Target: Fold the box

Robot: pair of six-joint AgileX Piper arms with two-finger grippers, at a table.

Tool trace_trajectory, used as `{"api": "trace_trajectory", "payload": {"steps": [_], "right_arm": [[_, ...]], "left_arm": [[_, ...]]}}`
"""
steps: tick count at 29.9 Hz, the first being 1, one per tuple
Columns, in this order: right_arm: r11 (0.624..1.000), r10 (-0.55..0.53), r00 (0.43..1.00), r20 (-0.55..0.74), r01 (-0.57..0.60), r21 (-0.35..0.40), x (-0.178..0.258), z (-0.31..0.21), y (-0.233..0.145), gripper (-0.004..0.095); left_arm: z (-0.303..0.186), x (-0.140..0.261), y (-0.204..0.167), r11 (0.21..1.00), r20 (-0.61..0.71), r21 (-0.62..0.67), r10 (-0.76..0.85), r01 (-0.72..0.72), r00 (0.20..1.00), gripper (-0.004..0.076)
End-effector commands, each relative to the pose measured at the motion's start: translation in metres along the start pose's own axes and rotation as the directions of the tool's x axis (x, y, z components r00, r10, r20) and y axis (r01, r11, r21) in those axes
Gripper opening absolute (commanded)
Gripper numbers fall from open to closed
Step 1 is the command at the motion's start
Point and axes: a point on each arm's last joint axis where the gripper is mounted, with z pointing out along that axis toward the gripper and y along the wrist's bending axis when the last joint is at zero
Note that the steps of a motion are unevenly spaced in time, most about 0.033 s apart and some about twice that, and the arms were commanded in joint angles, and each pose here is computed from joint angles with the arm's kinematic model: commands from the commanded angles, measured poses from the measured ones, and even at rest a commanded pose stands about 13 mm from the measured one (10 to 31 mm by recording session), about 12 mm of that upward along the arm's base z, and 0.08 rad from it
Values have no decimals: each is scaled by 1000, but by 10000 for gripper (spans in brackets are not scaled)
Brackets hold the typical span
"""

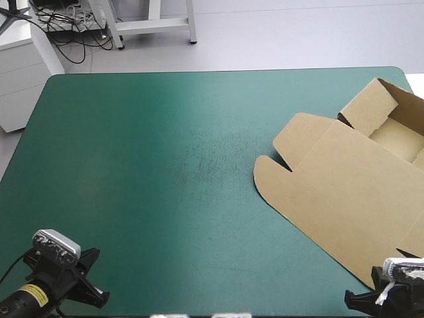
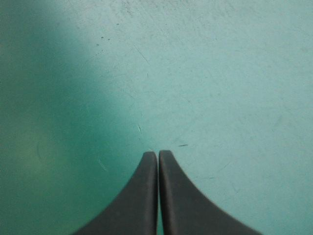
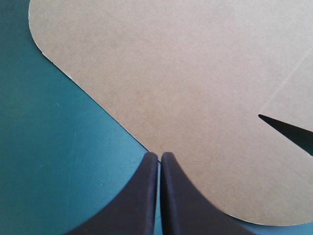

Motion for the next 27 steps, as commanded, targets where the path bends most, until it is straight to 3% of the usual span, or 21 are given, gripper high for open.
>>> {"api": "trace_trajectory", "payload": {"steps": [1,6,27], "right_arm": [[1000,1,999,50,0,-5,-7,5,-1,-1],[999,-38,999,-4,38,-7,3,20,-3,-1],[999,-40,999,7,40,-5,2,20,-3,-1]], "left_arm": [[-4,-11,0,1000,77,2,-7,7,997,-10],[-4,-11,0,1000,77,2,-7,7,997,-10],[-4,-11,0,1000,82,1,-7,7,997,-10]]}}
